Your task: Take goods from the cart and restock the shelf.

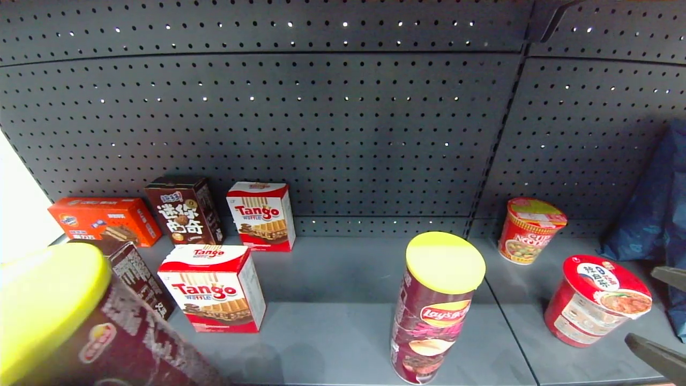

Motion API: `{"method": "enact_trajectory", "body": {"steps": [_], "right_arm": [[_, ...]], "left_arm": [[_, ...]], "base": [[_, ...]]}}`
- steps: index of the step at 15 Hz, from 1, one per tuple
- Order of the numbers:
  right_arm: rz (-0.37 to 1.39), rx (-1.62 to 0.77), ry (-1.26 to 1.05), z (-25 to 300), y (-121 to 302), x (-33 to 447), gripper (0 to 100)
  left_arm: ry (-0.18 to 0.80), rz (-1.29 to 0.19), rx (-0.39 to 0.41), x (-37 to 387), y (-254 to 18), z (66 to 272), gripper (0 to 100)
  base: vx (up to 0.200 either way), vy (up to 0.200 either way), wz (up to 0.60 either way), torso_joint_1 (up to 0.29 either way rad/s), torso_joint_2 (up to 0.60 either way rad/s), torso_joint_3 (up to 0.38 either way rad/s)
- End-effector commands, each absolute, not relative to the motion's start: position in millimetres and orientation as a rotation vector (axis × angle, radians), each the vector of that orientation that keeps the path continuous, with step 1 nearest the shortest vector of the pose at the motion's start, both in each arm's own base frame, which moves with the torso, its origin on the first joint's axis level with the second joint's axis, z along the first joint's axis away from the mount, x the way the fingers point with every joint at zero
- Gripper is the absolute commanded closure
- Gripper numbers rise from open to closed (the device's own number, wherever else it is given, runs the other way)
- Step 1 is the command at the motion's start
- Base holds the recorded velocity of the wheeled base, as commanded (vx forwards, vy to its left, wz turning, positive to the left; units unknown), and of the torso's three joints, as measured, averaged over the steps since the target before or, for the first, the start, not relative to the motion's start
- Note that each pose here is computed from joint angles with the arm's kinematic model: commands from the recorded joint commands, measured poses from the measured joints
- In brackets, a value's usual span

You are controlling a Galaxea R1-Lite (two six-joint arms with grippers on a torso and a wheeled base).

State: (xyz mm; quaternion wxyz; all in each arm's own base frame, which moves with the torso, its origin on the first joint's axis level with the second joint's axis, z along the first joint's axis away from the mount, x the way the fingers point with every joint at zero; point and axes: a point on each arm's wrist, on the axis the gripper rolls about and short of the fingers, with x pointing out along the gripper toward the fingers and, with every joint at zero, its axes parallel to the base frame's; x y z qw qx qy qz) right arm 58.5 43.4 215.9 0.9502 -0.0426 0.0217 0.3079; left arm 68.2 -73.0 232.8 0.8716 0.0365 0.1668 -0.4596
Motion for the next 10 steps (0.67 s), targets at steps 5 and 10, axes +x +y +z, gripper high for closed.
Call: {"method": "enact_trajectory", "body": {"steps": [5,10], "right_arm": [[0.584,-0.076,0.044,209,36,53,0],[0.591,-0.075,0.052,204,35,52,0]], "left_arm": [[0.465,-0.939,0.118,119,-123,230,100],[0.488,-0.885,0.174,151,-152,226,100]], "base": [[0.000,0.000,0.00,0.000,0.00,0.000],[0.000,0.000,0.00,0.000,0.00,0.000]]}}
